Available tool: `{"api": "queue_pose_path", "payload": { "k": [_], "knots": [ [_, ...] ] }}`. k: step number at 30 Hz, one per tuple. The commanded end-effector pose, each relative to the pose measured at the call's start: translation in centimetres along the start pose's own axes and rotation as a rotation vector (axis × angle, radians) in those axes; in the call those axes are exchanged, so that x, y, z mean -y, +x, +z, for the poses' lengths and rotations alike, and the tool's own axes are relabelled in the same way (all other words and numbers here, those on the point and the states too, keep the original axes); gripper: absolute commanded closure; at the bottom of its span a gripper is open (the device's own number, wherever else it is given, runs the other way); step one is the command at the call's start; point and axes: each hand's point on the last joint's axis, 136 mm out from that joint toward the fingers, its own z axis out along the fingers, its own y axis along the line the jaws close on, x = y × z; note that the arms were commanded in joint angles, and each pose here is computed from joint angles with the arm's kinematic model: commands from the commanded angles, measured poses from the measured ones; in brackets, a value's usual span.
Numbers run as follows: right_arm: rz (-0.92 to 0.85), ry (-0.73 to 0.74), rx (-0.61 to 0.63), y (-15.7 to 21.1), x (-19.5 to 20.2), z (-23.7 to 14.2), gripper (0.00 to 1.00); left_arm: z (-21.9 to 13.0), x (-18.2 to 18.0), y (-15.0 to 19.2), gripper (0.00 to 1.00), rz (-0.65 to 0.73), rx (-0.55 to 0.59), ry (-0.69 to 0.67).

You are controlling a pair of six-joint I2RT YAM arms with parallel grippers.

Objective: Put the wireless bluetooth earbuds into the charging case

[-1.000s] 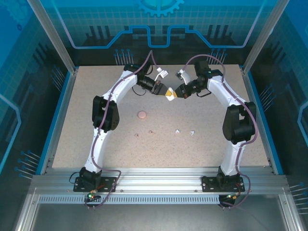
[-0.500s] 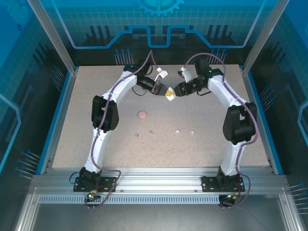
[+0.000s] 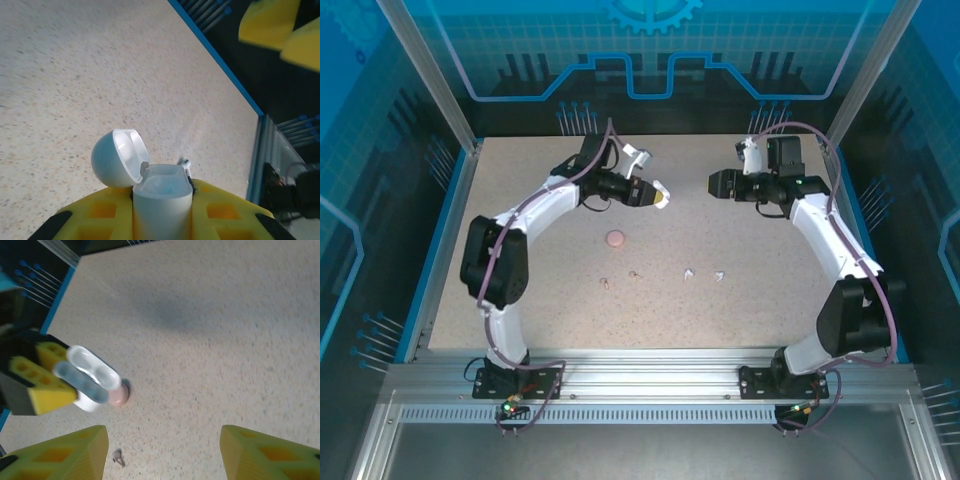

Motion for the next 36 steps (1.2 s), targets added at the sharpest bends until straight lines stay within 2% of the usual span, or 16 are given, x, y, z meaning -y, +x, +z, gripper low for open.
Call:
{"api": "queue_pose_path", "payload": {
  "k": [1, 6, 13, 17, 24, 36],
  "knots": [
    [0.136, 0.136, -0.051, 3.1, 1.3, 0.4, 0.39, -1.1, 0.7, -2.2, 1.0, 0.083, 0.194, -0.093],
    [0.249, 0.303, -0.155, 8.4, 2.7, 1.3, 0.39, -2.4, 2.3, -1.2, 1.0, 0.195, 0.377, -0.196],
    [0.308, 0.443, -0.226, 13.8, 3.1, 2.2, 0.4, -4.9, 5.1, -1.0, 1.0, 0.481, 0.696, -0.333],
    [0.321, 0.461, -0.237, 15.3, 2.9, 2.2, 0.4, -7.0, 5.0, -1.8, 1.0, 0.506, 0.815, -0.435],
    [0.322, 0.496, -0.245, 16.1, 2.4, 1.9, 0.4, -11.0, 6.7, -3.8, 1.0, 0.538, 1.012, -0.488],
    [0.325, 0.534, -0.256, 15.4, 1.3, 3.5, 0.4, -12.9, 9.4, -6.8, 1.0, 0.683, 1.121, -0.516]
  ]
}}
